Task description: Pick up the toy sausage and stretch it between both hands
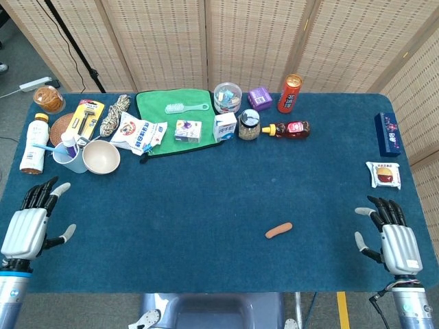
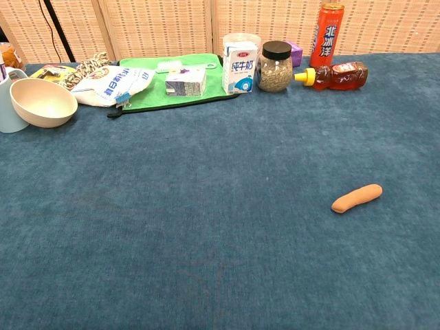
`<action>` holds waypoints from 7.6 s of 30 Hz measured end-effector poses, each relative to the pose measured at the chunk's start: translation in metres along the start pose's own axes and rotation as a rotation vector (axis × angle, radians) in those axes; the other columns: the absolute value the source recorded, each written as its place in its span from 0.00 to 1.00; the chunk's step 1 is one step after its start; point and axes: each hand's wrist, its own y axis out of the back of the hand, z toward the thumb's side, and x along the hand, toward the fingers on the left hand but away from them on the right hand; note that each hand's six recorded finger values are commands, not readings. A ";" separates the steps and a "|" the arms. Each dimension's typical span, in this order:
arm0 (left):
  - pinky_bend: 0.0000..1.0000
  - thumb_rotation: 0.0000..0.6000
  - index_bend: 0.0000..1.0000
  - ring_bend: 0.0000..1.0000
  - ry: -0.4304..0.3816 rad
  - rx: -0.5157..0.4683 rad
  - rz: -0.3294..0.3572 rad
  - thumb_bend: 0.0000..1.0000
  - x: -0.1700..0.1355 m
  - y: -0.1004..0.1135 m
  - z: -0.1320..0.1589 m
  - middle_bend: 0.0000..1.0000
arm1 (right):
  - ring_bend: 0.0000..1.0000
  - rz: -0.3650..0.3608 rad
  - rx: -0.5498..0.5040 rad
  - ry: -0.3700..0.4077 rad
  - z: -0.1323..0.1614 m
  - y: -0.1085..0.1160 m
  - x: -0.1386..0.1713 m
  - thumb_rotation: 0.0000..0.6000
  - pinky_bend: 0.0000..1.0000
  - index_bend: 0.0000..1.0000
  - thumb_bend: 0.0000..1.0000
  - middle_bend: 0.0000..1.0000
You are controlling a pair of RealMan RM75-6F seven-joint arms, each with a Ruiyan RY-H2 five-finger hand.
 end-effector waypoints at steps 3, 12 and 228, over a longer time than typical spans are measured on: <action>0.02 1.00 0.15 0.00 -0.005 -0.010 0.000 0.26 0.000 0.003 0.003 0.03 | 0.00 0.020 -0.018 0.025 0.005 -0.002 -0.007 1.00 0.00 0.30 0.41 0.09; 0.02 1.00 0.17 0.01 -0.021 0.006 -0.002 0.26 0.004 0.008 0.010 0.03 | 0.00 0.106 -0.040 0.104 0.023 -0.012 -0.034 1.00 0.00 0.38 0.41 0.04; 0.02 1.00 0.41 0.06 -0.820 0.062 -0.157 0.30 0.081 -0.119 0.260 0.11 | 0.06 0.502 -0.437 0.233 0.205 -0.133 -0.086 1.00 0.09 0.71 0.54 0.30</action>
